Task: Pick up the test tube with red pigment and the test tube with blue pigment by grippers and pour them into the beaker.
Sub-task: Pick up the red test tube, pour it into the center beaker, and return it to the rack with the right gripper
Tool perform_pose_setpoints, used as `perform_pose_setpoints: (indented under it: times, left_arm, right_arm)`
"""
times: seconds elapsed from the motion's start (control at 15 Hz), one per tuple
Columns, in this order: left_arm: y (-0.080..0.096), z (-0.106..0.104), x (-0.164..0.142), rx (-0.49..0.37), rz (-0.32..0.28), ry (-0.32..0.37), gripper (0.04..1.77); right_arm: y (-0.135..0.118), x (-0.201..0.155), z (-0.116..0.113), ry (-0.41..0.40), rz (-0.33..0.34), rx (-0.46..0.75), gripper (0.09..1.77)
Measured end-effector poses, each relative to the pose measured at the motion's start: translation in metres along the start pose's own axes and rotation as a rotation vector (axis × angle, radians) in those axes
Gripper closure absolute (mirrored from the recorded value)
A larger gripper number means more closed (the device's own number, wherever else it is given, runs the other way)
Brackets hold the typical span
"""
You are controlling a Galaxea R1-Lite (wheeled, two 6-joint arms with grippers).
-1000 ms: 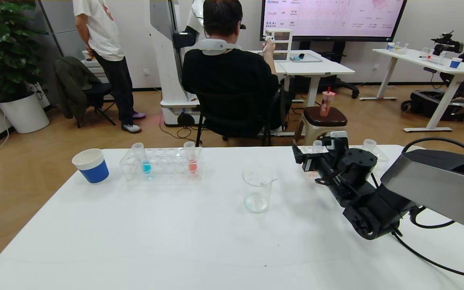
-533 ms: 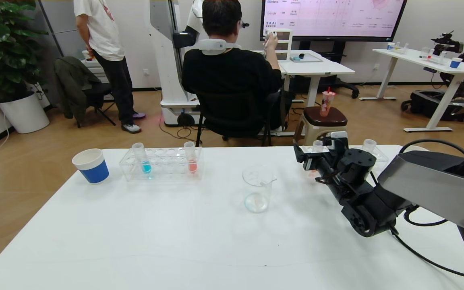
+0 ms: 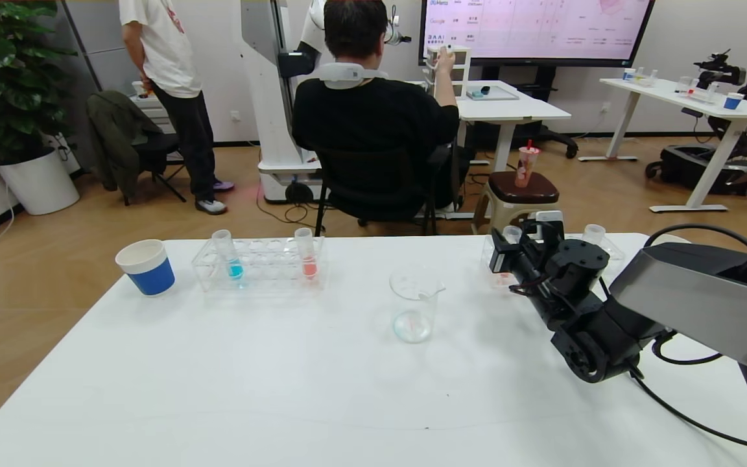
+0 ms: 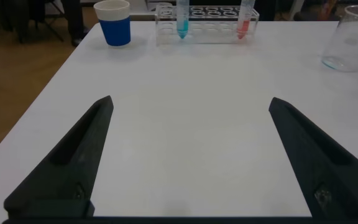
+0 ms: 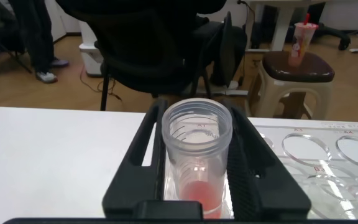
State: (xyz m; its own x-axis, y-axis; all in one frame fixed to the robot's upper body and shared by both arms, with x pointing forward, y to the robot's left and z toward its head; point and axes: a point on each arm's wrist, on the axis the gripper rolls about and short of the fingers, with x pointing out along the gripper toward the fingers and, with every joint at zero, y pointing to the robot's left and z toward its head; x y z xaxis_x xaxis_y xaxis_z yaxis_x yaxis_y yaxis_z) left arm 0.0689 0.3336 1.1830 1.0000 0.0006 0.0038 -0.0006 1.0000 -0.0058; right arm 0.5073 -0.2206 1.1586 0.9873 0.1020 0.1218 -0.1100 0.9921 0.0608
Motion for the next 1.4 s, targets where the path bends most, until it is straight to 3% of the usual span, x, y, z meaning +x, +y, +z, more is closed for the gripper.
perform_pose_setpoints:
  times: [0.53, 1.13, 1.4]
  left_arm:
    - [0.000, 0.000, 0.000, 0.000, 0.000, 0.000, 0.06]
    - [0.000, 0.000, 0.000, 0.000, 0.000, 0.000, 0.06]
    - [0.000, 0.000, 0.000, 0.000, 0.000, 0.000, 0.06]
  right_arm:
    - [-0.002, 0.000, 0.007, -0.013, -0.005, -0.004, 1.33]
    - [-0.001, -0.002, 0.055, -0.101, 0.008, -0.053, 1.33]
    - [-0.001, -0.004, 0.065, -0.122, 0.010, -0.066, 1.33]
